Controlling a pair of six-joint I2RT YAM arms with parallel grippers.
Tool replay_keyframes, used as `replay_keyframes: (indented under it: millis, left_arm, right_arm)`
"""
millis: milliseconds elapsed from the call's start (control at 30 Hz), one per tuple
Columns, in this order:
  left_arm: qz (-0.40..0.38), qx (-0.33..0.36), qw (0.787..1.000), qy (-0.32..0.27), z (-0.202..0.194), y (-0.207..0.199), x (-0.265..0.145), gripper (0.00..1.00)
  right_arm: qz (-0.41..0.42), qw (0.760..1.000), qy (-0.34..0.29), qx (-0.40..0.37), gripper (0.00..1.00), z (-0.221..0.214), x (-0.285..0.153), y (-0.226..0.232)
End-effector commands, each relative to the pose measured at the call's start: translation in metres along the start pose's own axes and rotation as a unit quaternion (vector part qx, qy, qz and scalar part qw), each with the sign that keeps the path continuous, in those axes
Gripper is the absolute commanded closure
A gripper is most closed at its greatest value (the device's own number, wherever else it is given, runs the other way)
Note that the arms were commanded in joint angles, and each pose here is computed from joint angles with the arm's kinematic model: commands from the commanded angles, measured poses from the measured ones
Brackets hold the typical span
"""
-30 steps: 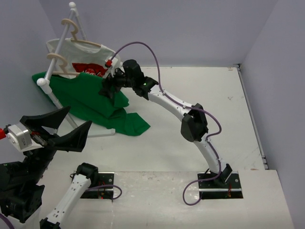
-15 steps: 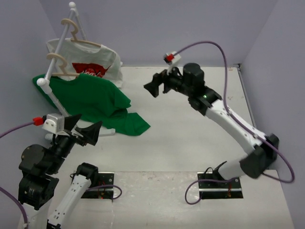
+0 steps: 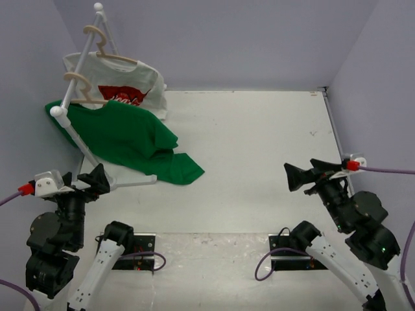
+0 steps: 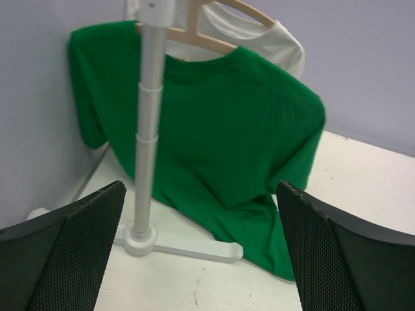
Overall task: Place the t-shirt on the hanger
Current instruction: Reset both arms
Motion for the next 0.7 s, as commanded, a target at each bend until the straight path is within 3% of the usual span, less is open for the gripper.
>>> replay_keyframes:
  millis: [0, 267, 667]
  left_arm:
    - [0.093, 0.022, 0.994, -0.048, 0.018, 0.033, -0.007, 0.0]
    - [0.022, 0.011, 0.997, -0.072, 0.016, 0.019, -0.011, 0.0]
    - [-0.006, 0.004, 0.998, -0.059, 0.013, 0.011, -0.012, 0.0]
  right_arm:
    - [-0.089, 0.996, 0.025, 0.003, 0.01, -0.014, -0.038, -0.04]
    - [-0.112, 0.993, -0.023, 0.031, 0.01, -0.013, -0.063, -0.057]
    - [-0.128, 0.991, -0.007, 0.029, 0.01, -0.017, -0.055, -0.058]
Point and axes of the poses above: each gripper's point midway between its finger pads, its own x axis out along the fingers, its own y axis along the line the jaws close on, z = x × y, the point moved 2 cm from there along -x, back along the fingers, and after that the axes turned 7 degrees about -x, right-handed, at the moved point
